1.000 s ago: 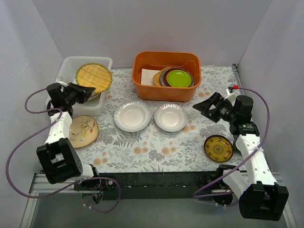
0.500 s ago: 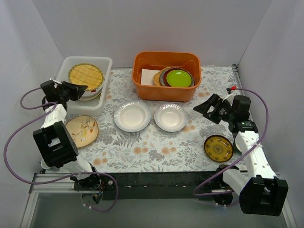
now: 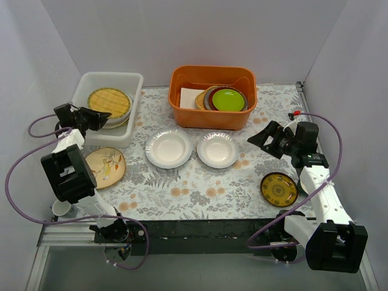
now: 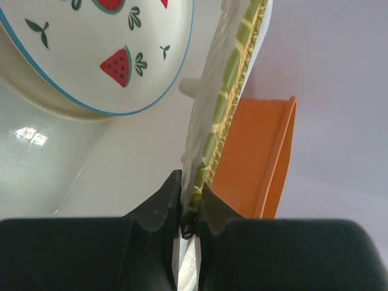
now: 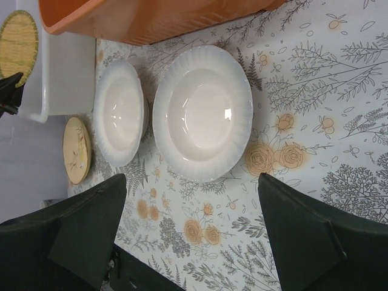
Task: Place the plates into the plastic bin on the countertop
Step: Place the plate in the plastic bin.
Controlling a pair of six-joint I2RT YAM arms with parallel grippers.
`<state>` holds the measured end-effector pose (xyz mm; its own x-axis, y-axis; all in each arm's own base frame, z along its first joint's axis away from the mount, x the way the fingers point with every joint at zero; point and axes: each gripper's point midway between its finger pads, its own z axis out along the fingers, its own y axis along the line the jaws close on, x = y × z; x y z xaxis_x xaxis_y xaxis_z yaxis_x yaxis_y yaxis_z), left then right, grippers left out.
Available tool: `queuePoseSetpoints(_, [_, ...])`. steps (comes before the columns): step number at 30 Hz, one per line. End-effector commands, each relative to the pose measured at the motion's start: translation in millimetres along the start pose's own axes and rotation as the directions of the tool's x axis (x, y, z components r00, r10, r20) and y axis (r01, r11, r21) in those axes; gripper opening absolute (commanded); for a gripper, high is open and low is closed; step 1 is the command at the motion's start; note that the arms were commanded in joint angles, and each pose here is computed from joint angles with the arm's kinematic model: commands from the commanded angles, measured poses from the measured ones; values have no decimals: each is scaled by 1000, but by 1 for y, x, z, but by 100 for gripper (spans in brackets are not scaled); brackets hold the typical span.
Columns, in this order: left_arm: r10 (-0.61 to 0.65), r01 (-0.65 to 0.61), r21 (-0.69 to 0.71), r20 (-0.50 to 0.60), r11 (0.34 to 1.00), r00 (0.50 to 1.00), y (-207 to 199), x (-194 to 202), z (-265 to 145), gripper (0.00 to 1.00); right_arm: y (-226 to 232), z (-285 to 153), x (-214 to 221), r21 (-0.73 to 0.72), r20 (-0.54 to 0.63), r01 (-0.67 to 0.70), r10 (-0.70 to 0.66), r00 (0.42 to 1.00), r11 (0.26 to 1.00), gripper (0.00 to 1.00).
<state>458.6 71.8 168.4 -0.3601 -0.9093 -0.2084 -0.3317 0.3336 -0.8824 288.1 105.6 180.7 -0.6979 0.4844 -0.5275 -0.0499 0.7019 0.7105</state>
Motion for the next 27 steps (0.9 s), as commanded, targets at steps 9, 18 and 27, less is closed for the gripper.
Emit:
queuePoseSetpoints(9, [-21, 24, -39, 70, 999, 997, 3, -37, 16, 0, -9, 5, 6, 13, -14, 18, -18, 1000, 1000, 96])
queuePoseSetpoints(18, [-67, 69, -109, 21, 992, 998, 24, -43, 39, 0, -10, 6, 6, 12, -2, 17, -17, 1000, 1000, 96])
queuePoseSetpoints(27, [-84, 79, -147, -24, 986, 996, 37, -44, 52, 23, -12, 7, 8, 9, -10, 12, -12, 1000, 1000, 96])
